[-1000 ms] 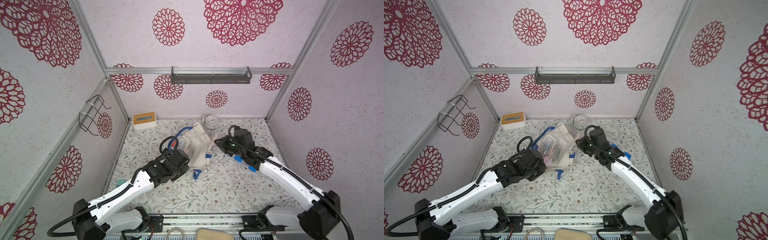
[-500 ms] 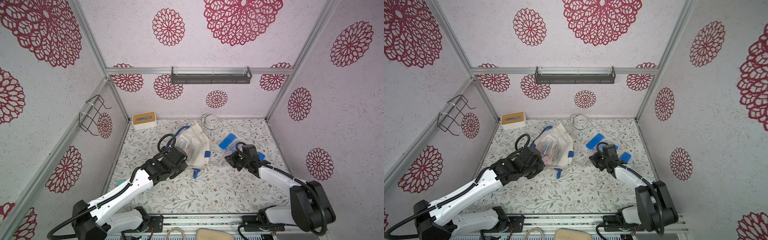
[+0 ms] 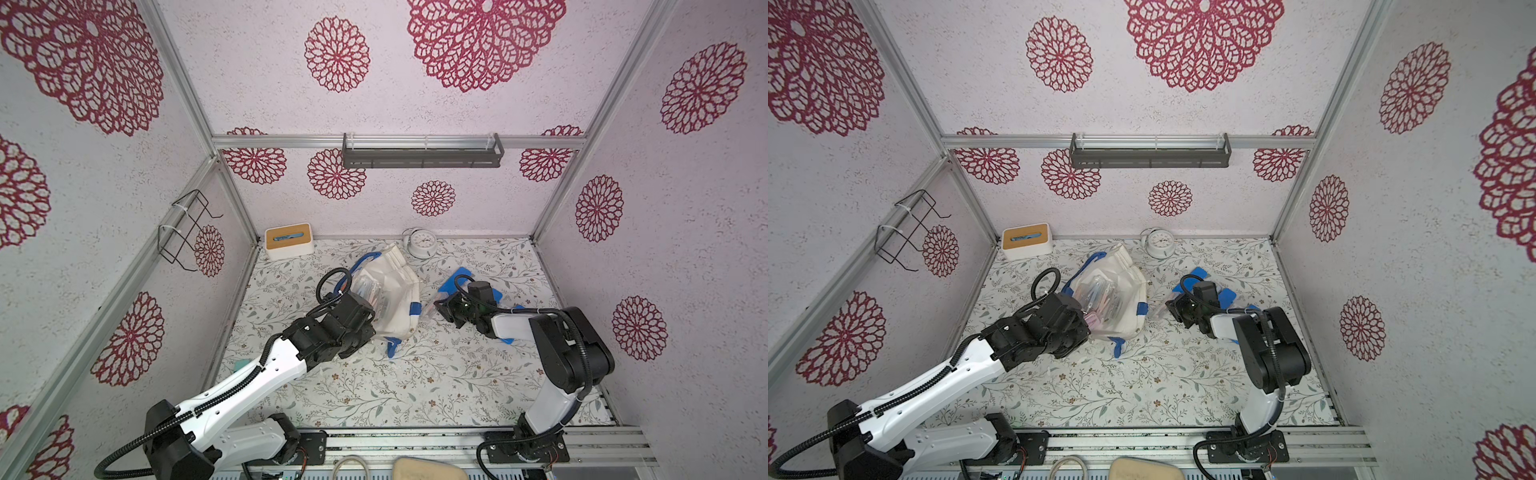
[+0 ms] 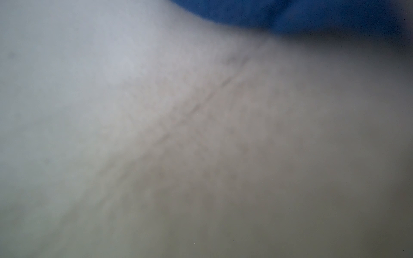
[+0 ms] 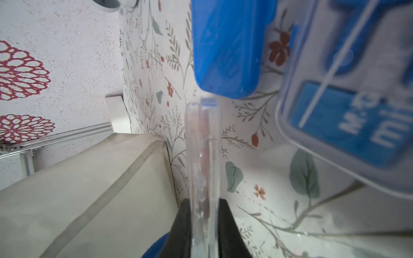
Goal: Take out the compass set from the canvas bag
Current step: Place the compass set at the center of the board, then pick up the compass set from the canvas bag.
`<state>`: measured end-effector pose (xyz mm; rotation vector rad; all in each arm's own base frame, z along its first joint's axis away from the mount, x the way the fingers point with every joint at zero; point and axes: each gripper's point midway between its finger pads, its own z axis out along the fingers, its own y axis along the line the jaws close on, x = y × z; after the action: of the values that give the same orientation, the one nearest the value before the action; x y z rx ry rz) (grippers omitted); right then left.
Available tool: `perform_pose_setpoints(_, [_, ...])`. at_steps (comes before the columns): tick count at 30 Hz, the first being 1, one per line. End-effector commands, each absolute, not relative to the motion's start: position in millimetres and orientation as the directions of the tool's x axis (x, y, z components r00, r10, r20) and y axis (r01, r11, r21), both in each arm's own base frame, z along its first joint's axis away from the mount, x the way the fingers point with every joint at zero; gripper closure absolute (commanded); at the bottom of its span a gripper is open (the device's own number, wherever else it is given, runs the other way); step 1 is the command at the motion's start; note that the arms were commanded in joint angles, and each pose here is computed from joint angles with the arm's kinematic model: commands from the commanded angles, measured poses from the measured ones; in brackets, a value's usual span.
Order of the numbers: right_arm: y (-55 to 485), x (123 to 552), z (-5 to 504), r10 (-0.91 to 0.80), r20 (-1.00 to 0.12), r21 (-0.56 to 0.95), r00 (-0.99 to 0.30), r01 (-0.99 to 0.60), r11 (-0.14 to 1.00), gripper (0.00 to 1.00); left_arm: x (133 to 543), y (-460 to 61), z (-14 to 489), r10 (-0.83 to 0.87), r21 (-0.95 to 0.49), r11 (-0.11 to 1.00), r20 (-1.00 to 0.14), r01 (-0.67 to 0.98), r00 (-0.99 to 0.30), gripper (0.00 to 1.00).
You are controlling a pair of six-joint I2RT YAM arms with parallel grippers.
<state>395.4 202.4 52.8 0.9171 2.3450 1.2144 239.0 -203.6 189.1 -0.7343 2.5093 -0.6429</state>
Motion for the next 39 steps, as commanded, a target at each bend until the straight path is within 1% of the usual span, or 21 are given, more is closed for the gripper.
perform_pose_setpoints(1, [216.2, 405.2, 69.8, 0.671, -0.008, 0.858, -0.742, 0.339, 0.385, 0.84, 240.4, -207.0, 193.4, -0.597, -0.563, 0.734, -0.268, -0.38, -0.756, 1.0])
perform_pose_setpoints(3, [218.4, 400.7, 68.0, 0.662, -0.011, 0.852, -0.749, 0.339, 0.399, 0.83, 241.1, -208.0, 193.9, -0.599, -0.565, 0.732, -0.267, -0.38, -0.755, 1.0])
perform_pose_setpoints(6, [220.8, 392.1, 65.6, 0.652, -0.01, 0.843, -0.758, 0.345, 0.413, 0.79, 242.9, -209.3, 195.4, -0.597, -0.563, 0.734, -0.269, -0.379, -0.756, 1.0])
perform_pose_setpoints(8, [221.1, 384.7, 64.2, 0.649, -0.005, 0.836, -0.761, 0.353, 0.421, 0.72, 243.5, -210.0, 196.4, -0.595, -0.562, 0.736, -0.273, -0.377, -0.756, 1.0])
perform_pose_setpoints(11, [215.8, 375.3, 68.5, 0.653, -0.01, 0.825, -0.757, 0.363, 0.434, 0.55, 245.1, -211.0, 198.2, -0.599, -0.568, 0.733, -0.279, -0.375, -0.751, 1.0])
perform_pose_setpoints(13, [208.8, 369.7, 77.4, 0.656, -0.038, 0.81, -0.754, 0.361, 0.462, 0.45, 244.9, -211.0, 197.7, -0.6, -0.566, 0.734, -0.282, -0.375, -0.749, 1.0])
perform_pose_setpoints(15, [201.6, 365.3, 89.1, 0.655, -0.075, 0.789, -0.752, 0.357, 0.5, 0.39, 245.3, -211.2, 199.1, -0.602, -0.57, 0.732, -0.284, -0.373, -0.747, 1.0])
perform_pose_setpoints(17, [192.6, 361.9, 105.2, 0.655, -0.119, 0.767, -0.746, 0.349, 0.538, 0.35, 245.7, -211.4, 199.2, -0.603, -0.571, 0.731, -0.285, -0.373, -0.745, 1.0])
perform_pose_setpoints(19, [185.5, 359.0, 123.8, 0.655, -0.164, 0.753, -0.738, 0.335, 0.566, 0.35, 245.6, -211.7, 199.7, -0.602, -0.573, 0.731, -0.287, -0.37, -0.745, 1.0])
perform_pose_setpoints(23, [184.8, 352.6, 166.9, 0.637, -0.233, 0.75, -0.735, 0.281, 0.599, 0.37, 246.7, -212.9, 199.2, -0.6, -0.572, 0.733, -0.289, -0.368, -0.746, 1.0])
perform_pose_setpoints(27, [210.5, 341.8, 208.5, 0.579, -0.289, 0.747, -0.762, 0.199, 0.634, 0.41, 247.7, -214.8, 199.0, -0.595, -0.569, 0.737, -0.291, -0.364, -0.749, 1.0])
perform_pose_setpoints(29, [233.8, 333.4, 226.6, 0.543, -0.309, 0.752, -0.781, 0.149, 0.642, 0.43, 248.7, -214.9, 198.7, -0.594, -0.566, 0.739, -0.294, -0.365, -0.749, 1.0])
perform_pose_setpoints(31, [257.0, 326.1, 238.4, 0.516, -0.307, 0.766, -0.8, 0.114, 0.633, 0.45, 249.2, -215.4, 199.6, -0.594, -0.567, 0.74, -0.297, -0.362, -0.748, 1.0])
perform_pose_setpoints(34, [288.8, 317.1, 242.6, 0.482, -0.272, 0.783, -0.833, 0.099, 0.614, 0.51, 249.1, -214.5, 201.4, -0.595, -0.569, 0.739, -0.302, -0.36, -0.745, 1.0])
perform_pose_setpoints(37, [312.8, 310.9, 237.8, 0.454, -0.241, 0.785, -0.858, 0.102, 0.611, 0.56, 247.6, -213.8, 201.5, -0.595, -0.569, 0.74, -0.304, -0.359, -0.744, 1.0])
perform_pose_setpoints(39, [324.2, 309.6, 232.8, 0.444, -0.226, 0.781, -0.867, 0.112, 0.615, 0.57, 246.3, -213.5, 200.7, -0.595, -0.568, 0.74, -0.304, -0.36, -0.745, 1.0])
